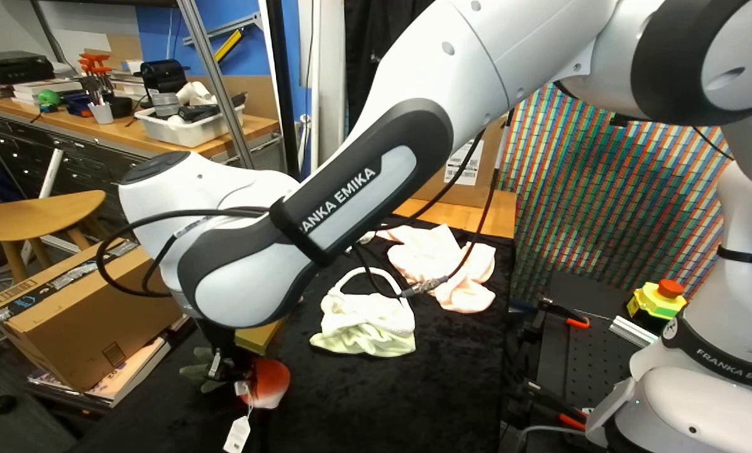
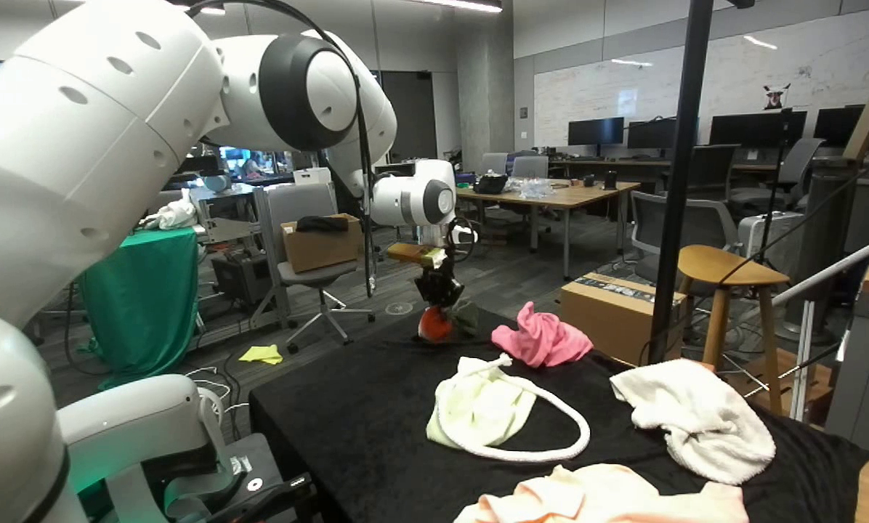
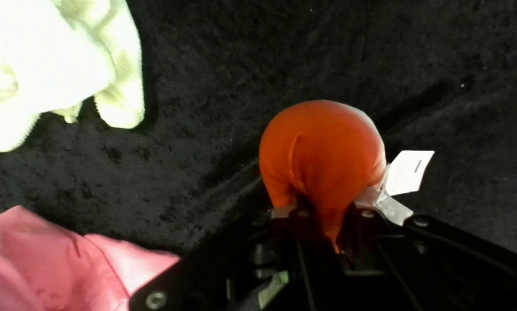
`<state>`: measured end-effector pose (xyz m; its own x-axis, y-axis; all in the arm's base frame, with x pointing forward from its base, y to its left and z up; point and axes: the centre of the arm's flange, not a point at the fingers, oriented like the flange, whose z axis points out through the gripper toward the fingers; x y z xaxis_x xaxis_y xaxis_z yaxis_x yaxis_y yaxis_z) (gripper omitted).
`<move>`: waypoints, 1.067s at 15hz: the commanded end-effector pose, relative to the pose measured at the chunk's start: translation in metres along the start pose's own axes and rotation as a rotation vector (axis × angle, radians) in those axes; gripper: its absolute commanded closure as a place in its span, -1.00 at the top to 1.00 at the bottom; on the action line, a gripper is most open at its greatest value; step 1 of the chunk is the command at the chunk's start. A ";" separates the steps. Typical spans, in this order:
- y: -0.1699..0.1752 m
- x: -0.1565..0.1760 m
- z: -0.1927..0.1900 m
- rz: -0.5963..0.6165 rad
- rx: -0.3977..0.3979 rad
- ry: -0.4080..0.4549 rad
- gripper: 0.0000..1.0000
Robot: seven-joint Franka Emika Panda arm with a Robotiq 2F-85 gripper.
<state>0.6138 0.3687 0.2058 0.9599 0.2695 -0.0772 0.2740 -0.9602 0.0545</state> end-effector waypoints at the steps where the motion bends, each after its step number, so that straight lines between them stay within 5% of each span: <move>1: 0.020 -0.022 -0.058 -0.042 0.007 -0.013 -0.80; 8: 0.100 -0.056 -0.112 -0.008 0.003 0.005 -0.80; 16: 0.189 -0.100 -0.085 0.103 0.006 -0.006 -0.80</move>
<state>0.6003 0.1944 0.3098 0.9750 0.1887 -0.1174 0.1987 -0.9767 0.0807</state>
